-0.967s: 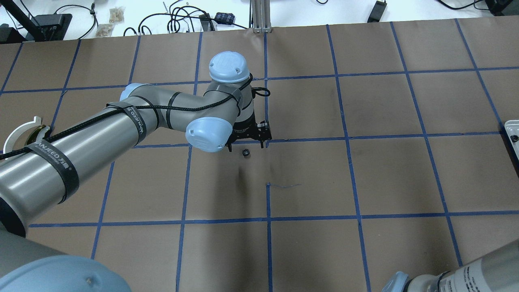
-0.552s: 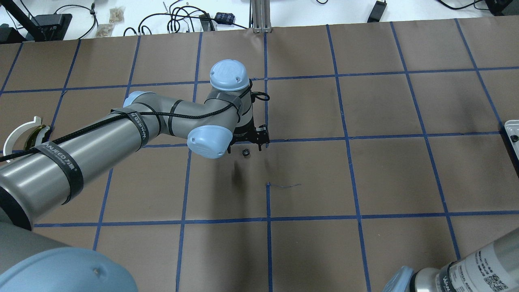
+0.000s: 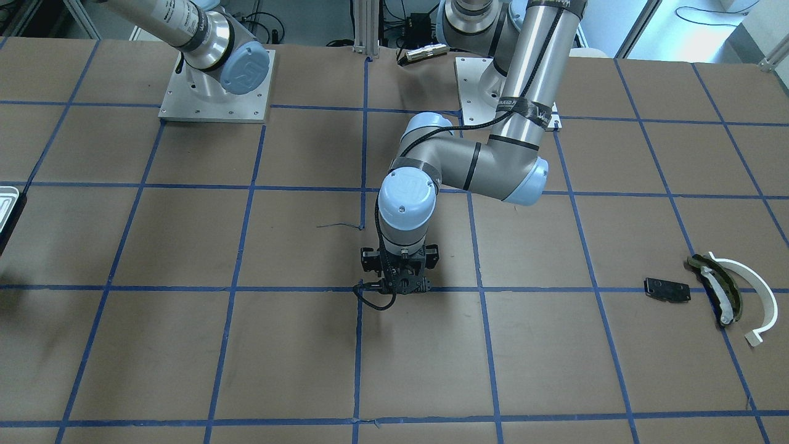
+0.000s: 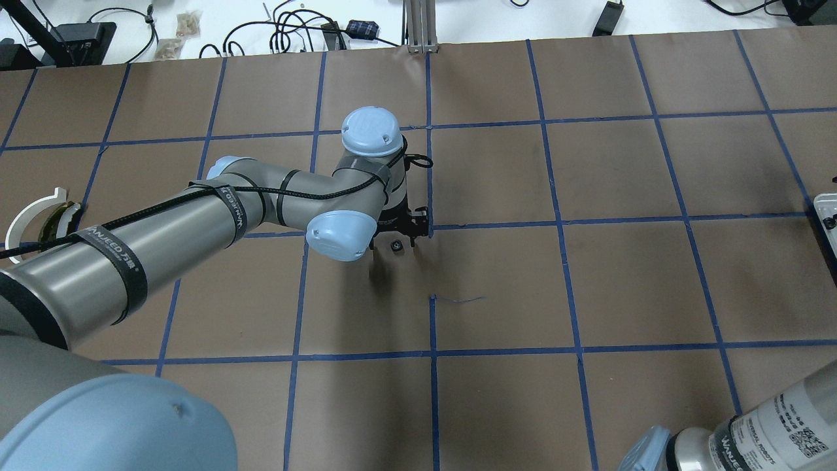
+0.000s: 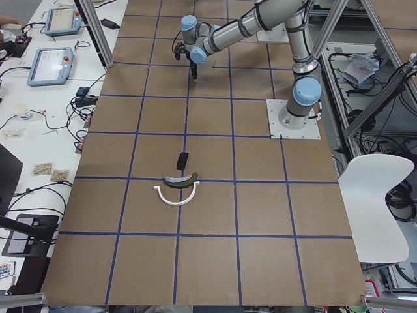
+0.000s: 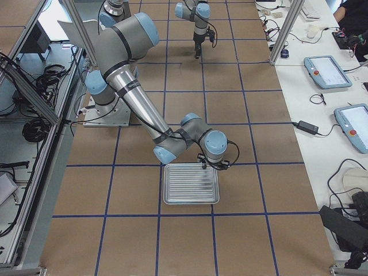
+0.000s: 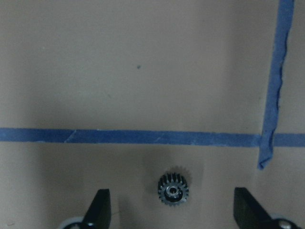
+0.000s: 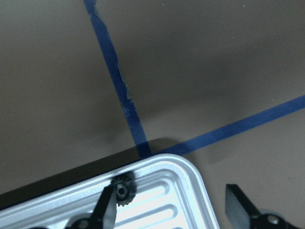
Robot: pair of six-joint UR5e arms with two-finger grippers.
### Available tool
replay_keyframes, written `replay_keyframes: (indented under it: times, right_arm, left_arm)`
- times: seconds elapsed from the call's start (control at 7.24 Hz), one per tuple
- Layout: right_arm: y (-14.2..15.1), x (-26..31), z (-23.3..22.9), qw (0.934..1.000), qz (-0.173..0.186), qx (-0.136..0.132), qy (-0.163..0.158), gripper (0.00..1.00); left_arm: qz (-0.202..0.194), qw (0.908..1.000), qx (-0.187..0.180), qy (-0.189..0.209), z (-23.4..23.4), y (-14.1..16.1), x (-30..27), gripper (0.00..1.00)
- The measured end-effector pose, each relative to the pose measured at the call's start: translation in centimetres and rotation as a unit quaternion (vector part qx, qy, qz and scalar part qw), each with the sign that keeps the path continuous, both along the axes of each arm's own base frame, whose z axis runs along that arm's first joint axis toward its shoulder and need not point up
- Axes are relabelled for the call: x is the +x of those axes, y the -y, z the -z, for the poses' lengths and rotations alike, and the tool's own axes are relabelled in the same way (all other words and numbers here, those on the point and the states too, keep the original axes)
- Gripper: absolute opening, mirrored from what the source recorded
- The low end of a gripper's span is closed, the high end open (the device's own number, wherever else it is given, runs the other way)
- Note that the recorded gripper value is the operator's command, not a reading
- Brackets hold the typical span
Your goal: Place bearing gear from tray to pile
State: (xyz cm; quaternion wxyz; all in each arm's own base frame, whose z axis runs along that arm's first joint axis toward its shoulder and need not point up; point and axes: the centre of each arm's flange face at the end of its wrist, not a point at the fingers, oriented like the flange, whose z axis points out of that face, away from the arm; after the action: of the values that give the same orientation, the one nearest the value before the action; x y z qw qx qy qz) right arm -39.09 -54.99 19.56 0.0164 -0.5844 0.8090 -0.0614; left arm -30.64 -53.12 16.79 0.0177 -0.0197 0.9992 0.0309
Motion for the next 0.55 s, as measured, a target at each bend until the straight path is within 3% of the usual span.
replay_keyframes:
  times: [0.14, 0.28, 0.55]
  right_arm:
    - [-0.4, 0.0, 1.0, 1.0, 0.001, 0.007, 0.006, 0.83]
    - [-0.9, -0.2, 1.6, 0.9999, 0.004, 0.012, 0.009, 0.83]
    - [-1.7, -0.7, 2.0, 0.9998, 0.009, 0.016, 0.011, 0.78]
  left_arm:
    - [0.002, 1.0, -0.002, 0.005, 0.2, -0.1, 0.1, 0.05]
    - [0.004, 1.0, -0.003, 0.006, 0.2, -0.1, 0.2, 0.0]
    - [0.007, 0.9999, -0.014, 0.005, -0.6, 0.0, 0.3, 0.0]
